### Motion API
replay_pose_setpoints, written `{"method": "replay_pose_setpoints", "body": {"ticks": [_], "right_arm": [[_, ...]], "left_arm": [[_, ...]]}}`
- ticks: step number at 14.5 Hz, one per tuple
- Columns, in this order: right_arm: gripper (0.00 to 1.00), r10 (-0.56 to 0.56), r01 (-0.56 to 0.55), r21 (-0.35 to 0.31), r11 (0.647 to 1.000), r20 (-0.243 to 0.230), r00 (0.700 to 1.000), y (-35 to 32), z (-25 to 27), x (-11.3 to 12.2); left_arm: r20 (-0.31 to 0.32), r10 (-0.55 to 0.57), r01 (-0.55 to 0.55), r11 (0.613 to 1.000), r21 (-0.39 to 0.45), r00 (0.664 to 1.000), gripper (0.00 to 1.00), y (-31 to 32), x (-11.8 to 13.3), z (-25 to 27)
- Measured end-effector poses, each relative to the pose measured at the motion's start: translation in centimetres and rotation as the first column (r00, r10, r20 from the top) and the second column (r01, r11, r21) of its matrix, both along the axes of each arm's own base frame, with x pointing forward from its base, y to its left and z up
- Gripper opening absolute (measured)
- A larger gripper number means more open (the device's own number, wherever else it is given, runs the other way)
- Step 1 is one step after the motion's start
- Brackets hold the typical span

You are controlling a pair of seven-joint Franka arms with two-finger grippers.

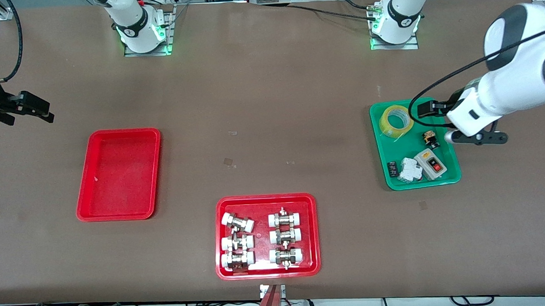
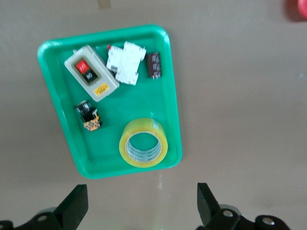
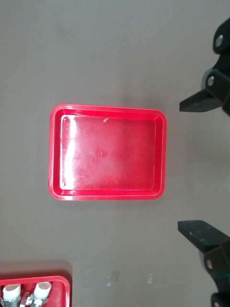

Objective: Left arm passes tape to right arm into tray
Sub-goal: 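Reach the left gripper down over the tape roll in the green tray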

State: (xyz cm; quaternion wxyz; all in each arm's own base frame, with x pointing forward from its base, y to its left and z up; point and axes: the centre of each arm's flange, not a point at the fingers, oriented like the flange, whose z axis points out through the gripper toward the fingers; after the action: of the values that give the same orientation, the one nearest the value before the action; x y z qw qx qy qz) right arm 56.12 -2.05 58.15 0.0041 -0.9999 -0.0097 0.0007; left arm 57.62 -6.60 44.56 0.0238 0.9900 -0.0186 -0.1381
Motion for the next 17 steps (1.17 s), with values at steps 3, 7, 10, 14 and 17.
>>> {"method": "replay_pose_setpoints", "body": {"ticks": [3,7,10,14,17], "right_arm": [[1.0,0.0,0.0,0.0,1.0,-0.007,1.0,0.0,-0.4,0.1],[1.0,0.007,-0.007,0.0,1.0,-0.009,1.0,0.4,-0.4,0.1],[1.0,0.007,-0.007,0.0,1.0,-0.01,1.0,0.4,-0.4,0.1],[1.0,0.007,-0.007,0.0,1.0,-0.01,1.0,0.4,-0.4,0.2],[1.0,0.007,-0.007,0.0,1.0,-0.01,1.0,0.4,-0.4,0.1]], "left_arm": [[-0.02,-0.004,0.005,0.999,0.046,1.0,1.0,1.3,-1.6,-6.4],[-0.004,0.027,-0.027,0.997,0.074,1.0,1.0,5.2,-4.3,-16.5],[-0.034,0.061,-0.058,0.996,0.061,0.998,1.0,7.2,-4.8,-20.5],[-0.052,0.044,-0.041,0.998,0.057,0.998,1.0,6.3,-5.0,-21.4],[-0.067,0.04,-0.036,0.998,0.056,0.997,1.0,6.1,-5.8,-22.4]]}}
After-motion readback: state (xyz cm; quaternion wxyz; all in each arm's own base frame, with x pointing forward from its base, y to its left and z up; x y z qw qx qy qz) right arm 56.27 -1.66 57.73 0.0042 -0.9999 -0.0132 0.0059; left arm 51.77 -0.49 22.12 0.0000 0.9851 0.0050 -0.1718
